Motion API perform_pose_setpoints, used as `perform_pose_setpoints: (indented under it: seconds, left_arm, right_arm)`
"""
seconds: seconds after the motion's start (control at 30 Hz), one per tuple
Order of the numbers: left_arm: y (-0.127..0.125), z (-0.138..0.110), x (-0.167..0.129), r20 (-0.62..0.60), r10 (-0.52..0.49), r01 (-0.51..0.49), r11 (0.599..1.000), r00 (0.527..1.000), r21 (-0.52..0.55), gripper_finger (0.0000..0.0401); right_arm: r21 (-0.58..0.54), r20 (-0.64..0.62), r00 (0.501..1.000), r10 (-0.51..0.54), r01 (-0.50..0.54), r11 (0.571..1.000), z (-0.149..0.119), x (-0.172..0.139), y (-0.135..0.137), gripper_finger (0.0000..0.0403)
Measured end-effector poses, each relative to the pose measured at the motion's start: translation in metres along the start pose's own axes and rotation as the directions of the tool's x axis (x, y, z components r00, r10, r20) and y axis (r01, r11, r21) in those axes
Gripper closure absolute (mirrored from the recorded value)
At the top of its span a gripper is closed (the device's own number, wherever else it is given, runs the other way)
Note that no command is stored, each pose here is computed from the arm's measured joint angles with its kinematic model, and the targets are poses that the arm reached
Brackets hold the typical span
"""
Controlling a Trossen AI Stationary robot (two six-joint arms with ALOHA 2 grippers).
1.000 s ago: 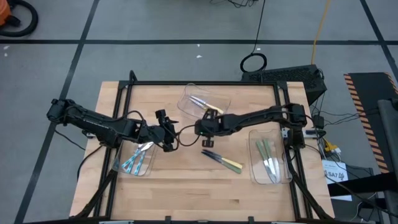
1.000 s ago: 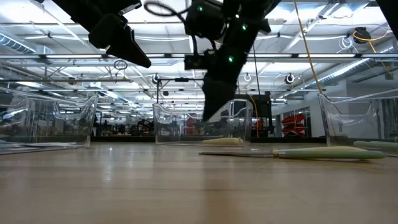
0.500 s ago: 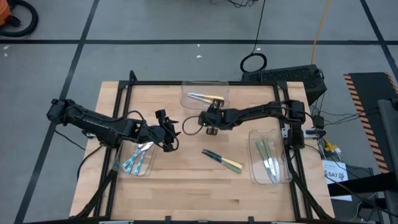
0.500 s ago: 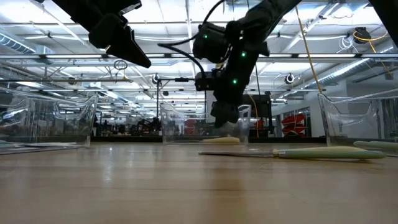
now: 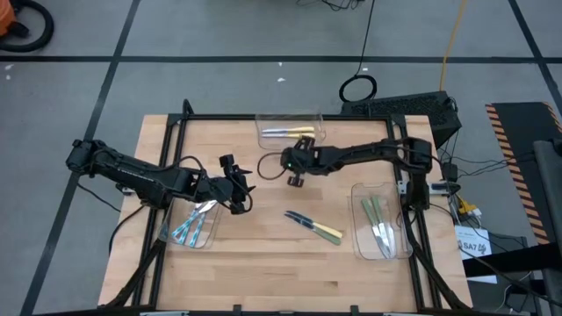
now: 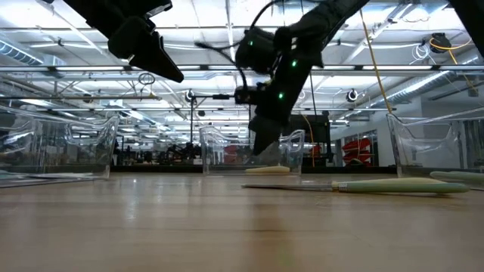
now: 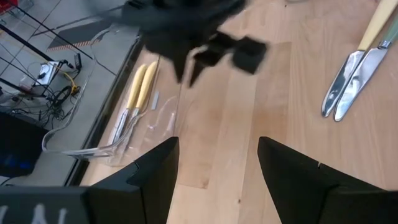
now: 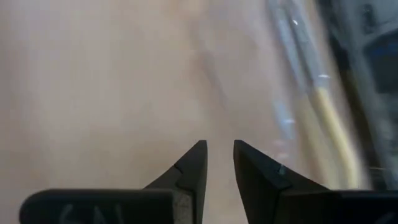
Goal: Sort silverware by color (type)
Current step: Put the green knife into the bottom right transparent bin
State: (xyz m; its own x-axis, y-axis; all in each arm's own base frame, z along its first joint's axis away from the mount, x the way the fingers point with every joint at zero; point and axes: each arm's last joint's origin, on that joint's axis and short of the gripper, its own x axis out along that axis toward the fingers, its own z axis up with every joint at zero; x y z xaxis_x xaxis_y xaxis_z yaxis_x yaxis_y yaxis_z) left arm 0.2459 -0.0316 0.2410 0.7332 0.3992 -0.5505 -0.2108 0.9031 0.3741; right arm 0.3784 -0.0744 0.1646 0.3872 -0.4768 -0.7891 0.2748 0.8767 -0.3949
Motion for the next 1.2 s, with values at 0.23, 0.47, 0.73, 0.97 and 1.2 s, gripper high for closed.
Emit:
perform_pose_setpoints:
  seconds: [0.23, 0.47, 0.73, 0.97, 1.2]
  left_arm:
    - [0.0, 0.001, 0.0, 0.006, 0.0, 0.001, 1.0, 1.0, -0.008, 0.0174]
    - [-0.001, 0.002, 0.0, 0.017, -0.038, 0.038, 0.998, 0.999, -0.052, 0.0174]
    - [-0.005, 0.005, 0.0, 0.048, -0.087, 0.094, 0.982, 0.995, -0.165, 0.0174]
    - [-0.028, 0.003, 0.001, 0.05, -0.144, 0.151, 0.971, 0.988, -0.185, 0.0174]
    - [-0.048, 0.016, -0.006, 0.1, -0.203, 0.214, 0.969, 0.974, -0.12, 0.0174]
  right_arm:
    - [-0.005, -0.048, 0.981, 0.189, -0.19, 0.982, -0.007, -0.05, 0.049, 0.033]
    - [0.0, -0.086, 0.964, 0.25, -0.251, 0.968, -0.026, -0.093, 0.108, 0.033]
    - [0.122, 0.015, 0.961, 0.277, -0.277, 0.953, -0.053, -0.144, 0.174, 0.033]
    - [0.115, 0.085, 0.954, 0.287, -0.295, 0.948, -0.073, -0.173, 0.203, 0.033]
    - [0.079, -0.075, 0.941, 0.328, -0.323, 0.943, -0.081, -0.168, 0.197, 0.033]
